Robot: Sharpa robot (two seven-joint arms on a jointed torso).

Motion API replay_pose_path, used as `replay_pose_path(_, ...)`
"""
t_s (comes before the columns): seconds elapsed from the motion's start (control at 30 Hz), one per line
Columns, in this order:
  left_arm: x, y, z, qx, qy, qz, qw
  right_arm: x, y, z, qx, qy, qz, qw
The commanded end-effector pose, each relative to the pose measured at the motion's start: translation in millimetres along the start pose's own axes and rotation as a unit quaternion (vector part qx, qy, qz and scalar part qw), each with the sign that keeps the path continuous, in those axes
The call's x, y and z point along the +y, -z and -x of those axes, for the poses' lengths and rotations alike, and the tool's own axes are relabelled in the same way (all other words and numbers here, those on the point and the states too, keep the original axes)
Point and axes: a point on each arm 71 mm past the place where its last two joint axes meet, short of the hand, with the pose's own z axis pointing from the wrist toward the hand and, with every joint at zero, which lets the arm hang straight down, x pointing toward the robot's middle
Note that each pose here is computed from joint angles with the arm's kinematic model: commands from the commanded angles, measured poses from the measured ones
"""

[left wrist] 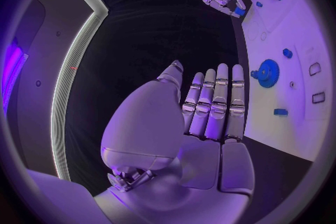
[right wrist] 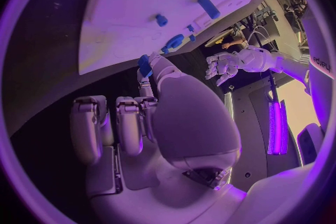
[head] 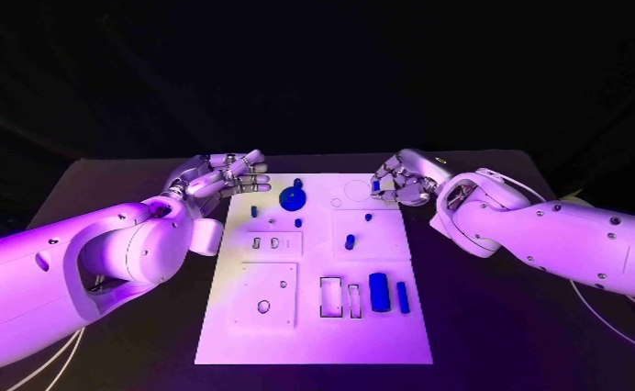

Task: Assemble the parts on the task board

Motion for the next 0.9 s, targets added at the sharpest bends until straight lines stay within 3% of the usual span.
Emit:
replay_pose_path(0.03,-0.3,-0.8,-2.8,0.010,0.003,-0.001,1.000,19.3,-0.4,-2.8,0.004,0.020,-0.005,1.000)
replay_pose_path(0.2,0.1,-2.1,-3.8,0.010,0.003,-0.001,1.000,64.9,-5.9,-16.3,0.019,0.022,0.033,0.999)
replay_pose_path(0.43,0.4,-3.5,-6.1,0.012,0.004,-0.002,1.000,112.0,-19.8,-43.9,0.042,0.037,0.076,0.996)
replay_pose_path(0.9,0.0,-3.3,-6.8,0.012,0.004,-0.004,1.000,137.0,-29.4,-87.0,0.073,0.064,0.092,0.991)
